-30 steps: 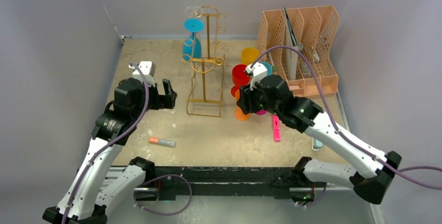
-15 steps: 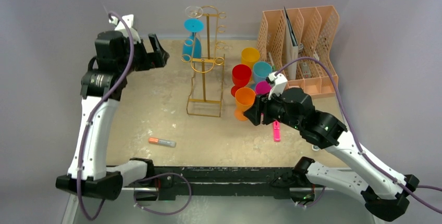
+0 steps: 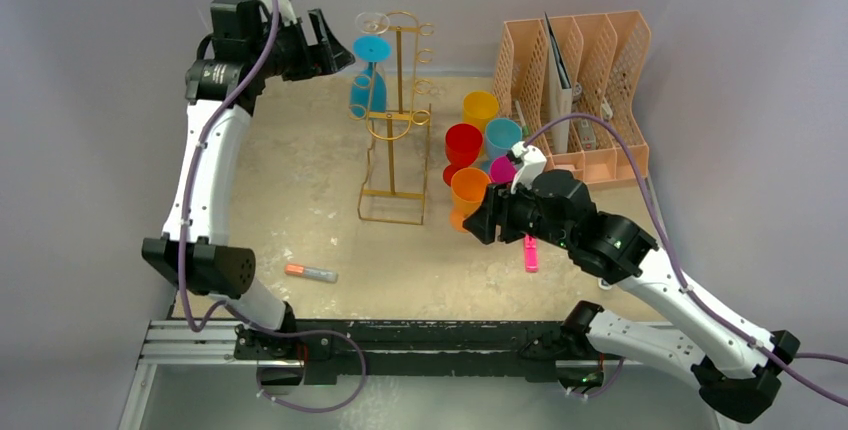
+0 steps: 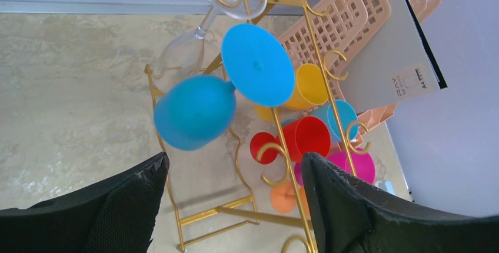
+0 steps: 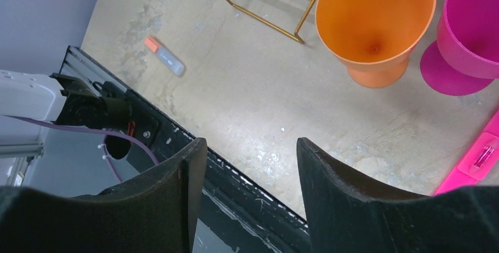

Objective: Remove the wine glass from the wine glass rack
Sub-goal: Pick up the wine glass from the wine rack.

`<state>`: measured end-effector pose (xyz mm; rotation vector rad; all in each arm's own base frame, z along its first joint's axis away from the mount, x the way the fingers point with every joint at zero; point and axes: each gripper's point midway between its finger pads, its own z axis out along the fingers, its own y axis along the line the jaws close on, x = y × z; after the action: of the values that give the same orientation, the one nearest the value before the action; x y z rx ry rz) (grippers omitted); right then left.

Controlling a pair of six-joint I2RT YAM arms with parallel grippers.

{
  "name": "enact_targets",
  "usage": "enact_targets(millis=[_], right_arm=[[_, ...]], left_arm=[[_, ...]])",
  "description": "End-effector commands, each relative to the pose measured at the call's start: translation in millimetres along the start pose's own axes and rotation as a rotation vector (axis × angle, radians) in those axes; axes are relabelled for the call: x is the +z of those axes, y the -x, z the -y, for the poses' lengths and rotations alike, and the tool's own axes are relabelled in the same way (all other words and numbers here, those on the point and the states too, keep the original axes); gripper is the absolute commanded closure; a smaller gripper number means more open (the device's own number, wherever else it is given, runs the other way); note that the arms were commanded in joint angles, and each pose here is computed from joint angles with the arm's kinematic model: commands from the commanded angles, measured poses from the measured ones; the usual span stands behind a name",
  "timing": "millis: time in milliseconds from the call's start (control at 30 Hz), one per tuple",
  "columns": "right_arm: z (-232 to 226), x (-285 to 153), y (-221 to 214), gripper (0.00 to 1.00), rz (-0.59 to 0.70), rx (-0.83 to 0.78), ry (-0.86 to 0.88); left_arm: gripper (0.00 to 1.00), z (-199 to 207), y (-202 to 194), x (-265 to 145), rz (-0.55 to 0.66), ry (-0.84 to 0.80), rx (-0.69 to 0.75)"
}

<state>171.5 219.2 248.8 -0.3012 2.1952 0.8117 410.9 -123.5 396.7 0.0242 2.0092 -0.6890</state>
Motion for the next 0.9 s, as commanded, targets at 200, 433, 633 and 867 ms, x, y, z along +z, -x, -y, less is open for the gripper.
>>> enact_targets(millis=[200, 433, 633, 867], right_arm=[[-3, -11, 0, 0.39, 0.0, 0.026, 0.014], [-6, -9, 3, 0.39, -0.012, 0.025, 0.015], [-10, -5, 5, 0.39, -0.02, 0.03, 0.022], [-17, -4, 9, 0.39, -0.025, 0.013, 0.05]], left_arm=[[0.3, 5, 24, 50, 0.006, -0.118, -0.066], [0.38, 0, 26, 75, 0.012, -0.147, -0.115], [0.44, 4, 34, 84, 0.025, -0.18, -0.128], [0.61, -4, 27, 91, 0.004, -0.162, -0.148]])
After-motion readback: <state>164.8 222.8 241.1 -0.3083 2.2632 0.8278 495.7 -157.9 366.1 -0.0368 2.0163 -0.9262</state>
